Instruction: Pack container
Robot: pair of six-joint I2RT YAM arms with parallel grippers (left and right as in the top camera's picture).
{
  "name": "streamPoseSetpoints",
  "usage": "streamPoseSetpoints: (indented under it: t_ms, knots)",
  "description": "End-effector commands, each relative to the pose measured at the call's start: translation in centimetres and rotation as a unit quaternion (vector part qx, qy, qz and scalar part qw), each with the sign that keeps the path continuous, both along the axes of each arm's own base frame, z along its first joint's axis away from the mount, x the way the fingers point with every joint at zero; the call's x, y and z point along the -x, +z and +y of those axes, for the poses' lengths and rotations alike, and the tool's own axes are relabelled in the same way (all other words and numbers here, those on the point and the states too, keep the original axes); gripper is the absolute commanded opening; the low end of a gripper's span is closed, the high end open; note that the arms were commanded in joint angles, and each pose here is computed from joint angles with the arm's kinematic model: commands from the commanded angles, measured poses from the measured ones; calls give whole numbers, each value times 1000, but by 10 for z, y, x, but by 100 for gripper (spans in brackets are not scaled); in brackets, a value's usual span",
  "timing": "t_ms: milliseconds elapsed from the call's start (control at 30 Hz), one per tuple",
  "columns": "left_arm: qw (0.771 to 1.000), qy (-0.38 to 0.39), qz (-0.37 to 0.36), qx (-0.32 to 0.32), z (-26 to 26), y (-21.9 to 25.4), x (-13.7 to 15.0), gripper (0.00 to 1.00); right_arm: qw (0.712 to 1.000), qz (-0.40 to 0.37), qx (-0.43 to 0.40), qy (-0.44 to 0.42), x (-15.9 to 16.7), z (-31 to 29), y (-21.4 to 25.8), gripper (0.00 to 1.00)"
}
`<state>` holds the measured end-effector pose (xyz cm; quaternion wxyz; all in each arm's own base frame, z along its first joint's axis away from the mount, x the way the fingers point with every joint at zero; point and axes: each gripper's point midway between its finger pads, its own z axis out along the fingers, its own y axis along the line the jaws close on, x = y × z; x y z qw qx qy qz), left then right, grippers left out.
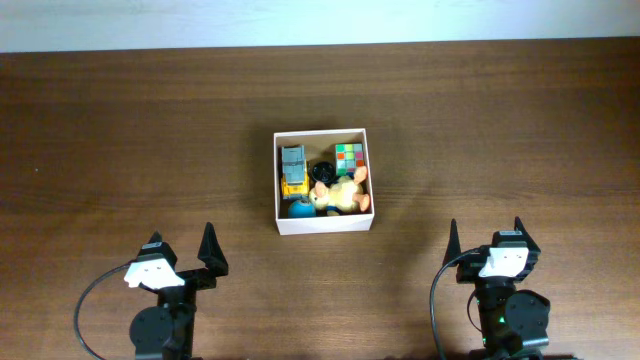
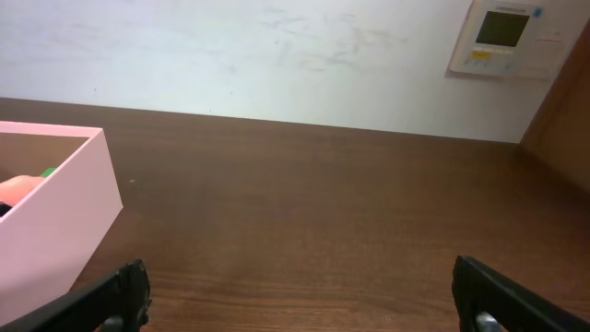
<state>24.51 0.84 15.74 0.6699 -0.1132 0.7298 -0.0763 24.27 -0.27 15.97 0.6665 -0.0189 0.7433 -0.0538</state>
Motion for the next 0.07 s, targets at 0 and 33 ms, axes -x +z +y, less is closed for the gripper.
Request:
streamPoseSetpoints:
  t_ms: [0,33]
  knots:
    - [1000,-5,-2,-8,-1,0,0,99,1000,-1,3,2,0,0,-2,99]
    - [1000,-5,-2,-8,-1,0,0,99,1000,0,3,2,0,0,-3,99]
